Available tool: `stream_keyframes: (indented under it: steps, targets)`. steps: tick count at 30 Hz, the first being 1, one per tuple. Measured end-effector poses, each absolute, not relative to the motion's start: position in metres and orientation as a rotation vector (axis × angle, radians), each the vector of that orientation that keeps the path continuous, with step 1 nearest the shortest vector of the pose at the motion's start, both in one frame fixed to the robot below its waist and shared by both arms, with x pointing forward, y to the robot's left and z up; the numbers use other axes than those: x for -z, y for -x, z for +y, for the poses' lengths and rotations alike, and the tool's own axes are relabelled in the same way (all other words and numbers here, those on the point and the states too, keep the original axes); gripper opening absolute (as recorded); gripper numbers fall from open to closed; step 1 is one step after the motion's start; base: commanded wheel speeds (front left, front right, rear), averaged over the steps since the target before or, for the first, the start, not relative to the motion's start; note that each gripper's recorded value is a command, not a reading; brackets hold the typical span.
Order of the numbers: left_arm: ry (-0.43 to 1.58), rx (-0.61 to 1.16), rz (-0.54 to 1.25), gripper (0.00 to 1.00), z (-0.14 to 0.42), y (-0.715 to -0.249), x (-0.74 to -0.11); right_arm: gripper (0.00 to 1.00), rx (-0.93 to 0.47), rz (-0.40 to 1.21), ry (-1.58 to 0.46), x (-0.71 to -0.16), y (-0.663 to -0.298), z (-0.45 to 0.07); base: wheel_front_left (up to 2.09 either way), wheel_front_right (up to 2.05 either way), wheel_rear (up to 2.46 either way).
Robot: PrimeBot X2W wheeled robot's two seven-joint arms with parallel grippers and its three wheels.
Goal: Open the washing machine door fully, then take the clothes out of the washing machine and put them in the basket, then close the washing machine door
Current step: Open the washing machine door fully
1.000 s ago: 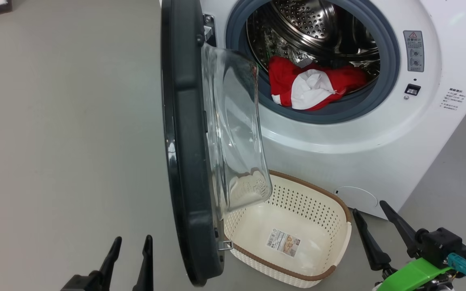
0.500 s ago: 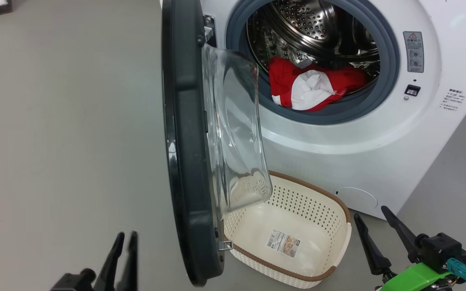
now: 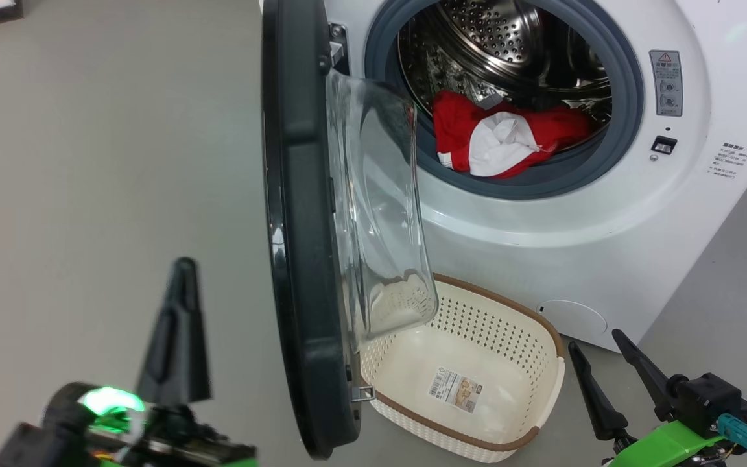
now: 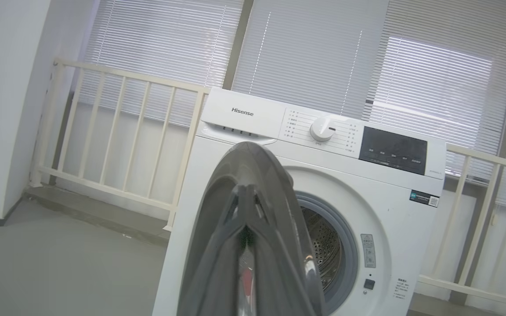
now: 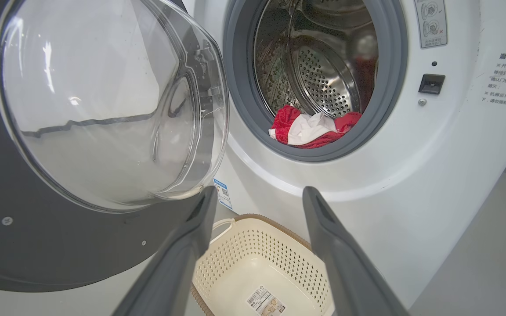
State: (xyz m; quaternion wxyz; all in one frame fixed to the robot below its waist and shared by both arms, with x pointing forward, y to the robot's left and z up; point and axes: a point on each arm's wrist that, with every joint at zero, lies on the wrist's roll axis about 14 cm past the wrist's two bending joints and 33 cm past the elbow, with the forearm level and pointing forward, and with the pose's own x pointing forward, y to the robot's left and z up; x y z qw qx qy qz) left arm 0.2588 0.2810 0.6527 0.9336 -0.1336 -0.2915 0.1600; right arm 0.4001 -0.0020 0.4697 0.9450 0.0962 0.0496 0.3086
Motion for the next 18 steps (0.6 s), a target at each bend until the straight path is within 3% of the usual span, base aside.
stream_keyframes:
  steps: [8,18]
  targets:
    - [0.329,-0.027,-0.539,0.00,0.189,-0.277,-0.647,1.00,-0.623,0.103,-0.199,-0.468,-0.401,-0.004,0.00,0.00,0.00]
    - [0.475,0.043,-0.254,0.00,0.149,-0.290,-0.562,1.00,-0.625,0.105,-0.197,-0.468,-0.401,-0.004,0.00,0.00,0.00]
